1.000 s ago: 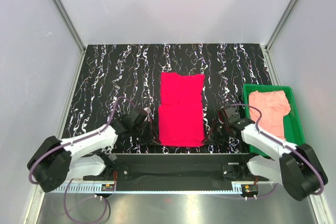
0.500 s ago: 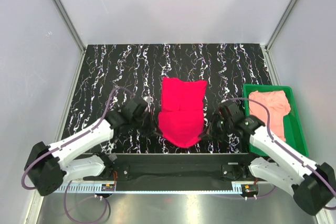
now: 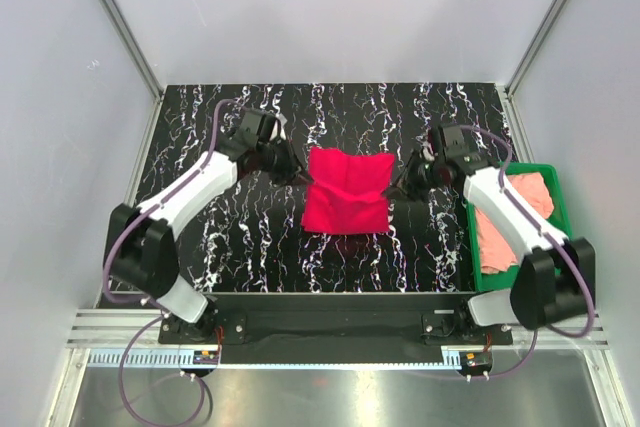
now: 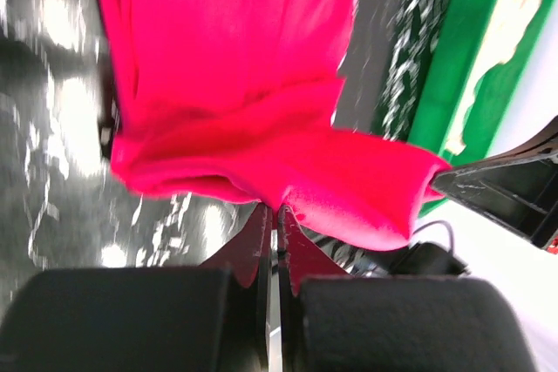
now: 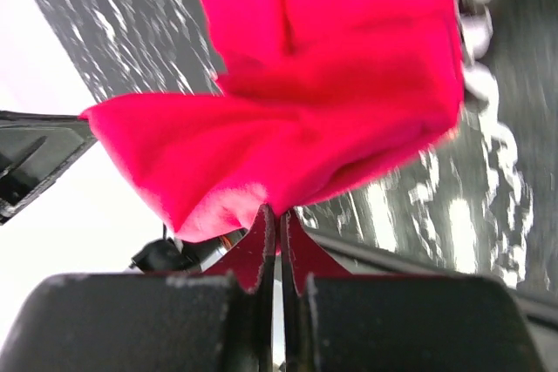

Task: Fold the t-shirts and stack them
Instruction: Fold the tshirt

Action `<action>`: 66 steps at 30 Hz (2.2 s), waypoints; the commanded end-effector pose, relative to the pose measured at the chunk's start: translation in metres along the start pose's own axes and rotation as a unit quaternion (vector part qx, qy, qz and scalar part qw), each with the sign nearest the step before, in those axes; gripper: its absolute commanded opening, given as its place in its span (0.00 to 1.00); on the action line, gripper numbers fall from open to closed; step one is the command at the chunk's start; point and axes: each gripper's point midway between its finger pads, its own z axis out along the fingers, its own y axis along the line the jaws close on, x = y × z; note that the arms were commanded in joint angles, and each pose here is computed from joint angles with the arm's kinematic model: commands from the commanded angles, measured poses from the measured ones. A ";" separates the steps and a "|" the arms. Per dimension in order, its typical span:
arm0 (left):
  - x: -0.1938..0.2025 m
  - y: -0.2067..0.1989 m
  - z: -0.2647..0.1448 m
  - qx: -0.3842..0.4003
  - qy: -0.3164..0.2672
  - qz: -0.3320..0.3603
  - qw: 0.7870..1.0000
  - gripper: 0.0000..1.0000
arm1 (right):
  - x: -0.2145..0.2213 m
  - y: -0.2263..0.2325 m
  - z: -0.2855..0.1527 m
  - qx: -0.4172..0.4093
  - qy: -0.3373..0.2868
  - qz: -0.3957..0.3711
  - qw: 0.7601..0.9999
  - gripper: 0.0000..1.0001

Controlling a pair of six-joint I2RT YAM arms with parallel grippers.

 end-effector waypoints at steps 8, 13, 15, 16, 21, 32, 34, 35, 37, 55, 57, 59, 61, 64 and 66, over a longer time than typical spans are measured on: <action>-0.080 -0.035 0.021 0.067 -0.011 0.019 0.998 0.00 | -0.089 0.037 0.006 -0.048 -0.018 -0.043 0.998 0.00; -0.109 -0.040 0.027 0.080 -0.025 0.014 0.996 0.00 | -0.116 0.045 0.014 -0.063 -0.017 -0.043 0.997 0.00; -0.117 -0.038 0.032 0.080 -0.026 0.006 0.996 0.00 | -0.125 0.047 0.020 -0.070 -0.015 -0.047 0.996 0.00; -0.124 -0.040 0.031 0.083 -0.032 0.006 0.996 0.00 | -0.129 0.049 0.021 -0.075 -0.014 -0.048 0.996 0.00; -0.143 -0.036 0.037 0.084 -0.040 -0.006 0.996 0.00 | -0.150 0.057 0.030 -0.087 -0.012 -0.054 0.995 0.00; -0.176 -0.046 0.033 0.108 -0.071 -0.010 0.992 0.00 | -0.180 0.075 0.036 -0.113 -0.006 -0.054 0.992 0.00; -0.173 -0.043 0.035 0.106 -0.063 -0.015 0.992 0.00 | -0.176 0.073 0.036 -0.111 -0.002 -0.052 0.992 0.00; -0.170 -0.040 0.037 0.102 -0.057 -0.018 0.993 0.00 | -0.174 0.068 0.040 -0.108 0.002 -0.047 0.993 0.00; -0.165 -0.036 0.039 0.099 -0.052 -0.023 0.994 0.00 | -0.170 0.065 0.039 -0.107 0.005 -0.046 0.993 0.00; 0.005 -0.002 -0.006 0.086 0.045 -0.020 0.995 0.00 | -0.033 0.008 -0.001 -0.073 0.057 -0.016 0.996 0.00; 0.037 0.014 -0.002 0.072 0.069 -0.027 0.995 0.00 | -0.008 -0.001 -0.003 -0.068 0.065 -0.004 0.996 0.00; 0.055 0.017 -0.010 0.076 0.072 -0.028 0.994 0.00 | 0.013 -0.011 -0.003 -0.065 0.069 0.009 0.995 0.00; 0.081 0.030 -0.015 0.068 0.084 -0.037 0.993 0.00 | 0.033 -0.014 0.000 -0.064 0.077 0.007 0.995 0.00; 0.111 0.046 -0.022 0.059 0.096 -0.044 0.993 0.00 | 0.067 -0.024 0.005 -0.054 0.094 0.010 0.994 0.00; 0.133 0.063 -0.023 0.041 0.113 -0.051 0.991 0.00 | 0.090 -0.034 0.008 -0.045 0.106 0.018 0.993 0.00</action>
